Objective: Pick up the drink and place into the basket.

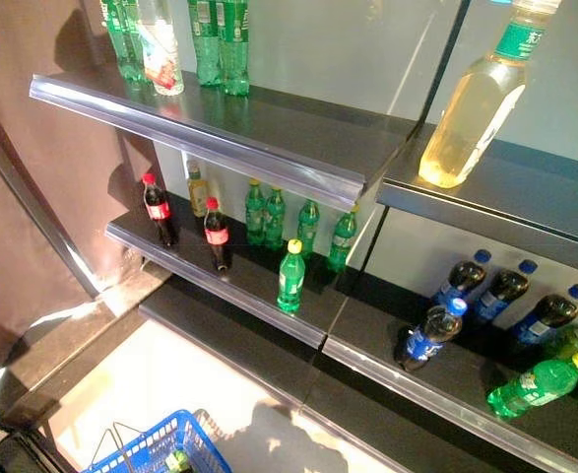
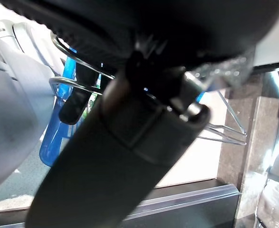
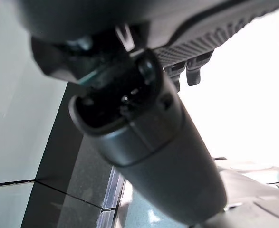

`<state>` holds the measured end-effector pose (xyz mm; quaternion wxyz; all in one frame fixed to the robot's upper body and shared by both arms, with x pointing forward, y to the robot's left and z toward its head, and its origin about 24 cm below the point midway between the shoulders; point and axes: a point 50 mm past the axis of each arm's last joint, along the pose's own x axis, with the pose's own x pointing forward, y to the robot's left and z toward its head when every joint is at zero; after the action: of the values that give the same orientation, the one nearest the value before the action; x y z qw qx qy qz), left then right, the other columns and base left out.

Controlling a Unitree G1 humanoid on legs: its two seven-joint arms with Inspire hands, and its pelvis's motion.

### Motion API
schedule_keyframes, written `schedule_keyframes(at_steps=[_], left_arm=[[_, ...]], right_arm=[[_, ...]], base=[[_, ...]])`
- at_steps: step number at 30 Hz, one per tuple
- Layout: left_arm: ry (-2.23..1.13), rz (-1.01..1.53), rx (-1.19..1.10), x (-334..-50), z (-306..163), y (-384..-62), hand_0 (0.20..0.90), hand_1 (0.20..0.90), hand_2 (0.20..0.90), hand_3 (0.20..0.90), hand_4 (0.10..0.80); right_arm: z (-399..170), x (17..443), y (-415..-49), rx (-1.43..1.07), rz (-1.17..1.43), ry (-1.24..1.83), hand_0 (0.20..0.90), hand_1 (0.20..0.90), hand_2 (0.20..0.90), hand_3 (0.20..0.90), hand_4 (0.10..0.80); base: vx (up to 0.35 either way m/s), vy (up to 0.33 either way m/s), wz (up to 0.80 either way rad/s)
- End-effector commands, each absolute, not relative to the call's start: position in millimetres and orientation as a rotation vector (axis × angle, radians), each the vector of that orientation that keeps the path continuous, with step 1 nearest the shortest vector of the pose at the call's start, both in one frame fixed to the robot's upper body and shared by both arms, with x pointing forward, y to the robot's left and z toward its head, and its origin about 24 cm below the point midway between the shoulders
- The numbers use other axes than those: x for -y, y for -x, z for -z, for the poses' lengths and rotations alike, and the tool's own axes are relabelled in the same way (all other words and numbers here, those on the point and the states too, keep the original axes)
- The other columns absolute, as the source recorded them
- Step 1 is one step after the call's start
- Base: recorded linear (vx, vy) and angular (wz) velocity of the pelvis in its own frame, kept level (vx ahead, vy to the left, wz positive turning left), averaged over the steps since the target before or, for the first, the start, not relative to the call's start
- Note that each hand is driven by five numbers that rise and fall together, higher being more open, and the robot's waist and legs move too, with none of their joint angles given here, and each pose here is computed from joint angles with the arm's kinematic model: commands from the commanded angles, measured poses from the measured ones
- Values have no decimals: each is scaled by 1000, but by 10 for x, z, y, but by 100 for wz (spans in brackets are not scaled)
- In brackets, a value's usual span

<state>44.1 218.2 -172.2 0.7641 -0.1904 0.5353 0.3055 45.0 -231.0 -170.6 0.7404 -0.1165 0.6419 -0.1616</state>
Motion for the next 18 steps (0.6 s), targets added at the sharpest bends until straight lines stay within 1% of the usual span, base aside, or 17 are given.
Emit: schedule_keyframes(at_steps=[1, 5, 7, 8, 11, 15, 18], left_arm=[[409, -572, -993, -2205, 1625, -922, 300, 300, 300, 200, 100], [410, -573, -990, -2200, 1623, -934, 300, 300, 300, 200, 100], [408, -573, -990, -2207, 1621, -933, 300, 300, 300, 200, 100], [411, -570, -977, -2227, 1610, -952, 300, 300, 300, 200, 100], [412, -567, -965, -2249, 1598, -969, 300, 300, 300, 200, 100], [407, -548, -958, -2226, 1596, -978, 300, 300, 300, 200, 100], [421, -538, -947, -2193, 1599, -975, 300, 300, 300, 200, 100]], right_arm=[[1656, 2439, -578, -1379, 413, 327, 900, 900, 900, 900, 800], [1620, 2487, -661, -1301, 454, 381, 900, 900, 900, 900, 800], [1575, 2526, -804, -1206, 452, 388, 900, 900, 900, 900, 800], [1522, 2534, -978, -1113, 440, 387, 900, 900, 900, 900, 800], [1471, 2551, -1117, -1050, 431, 376, 900, 900, 900, 900, 800], [1359, 2514, -1376, -878, 348, 393, 900, 900, 900, 900, 800], [1321, 2402, -1438, -771, 266, 448, 900, 900, 900, 900, 800]], base=[[0, 0, 0], [0, 0, 0], [0, 0, 0], [0, 0, 0], [0, 0, 0], [2, 0, 1], [-6, 17, 12]])
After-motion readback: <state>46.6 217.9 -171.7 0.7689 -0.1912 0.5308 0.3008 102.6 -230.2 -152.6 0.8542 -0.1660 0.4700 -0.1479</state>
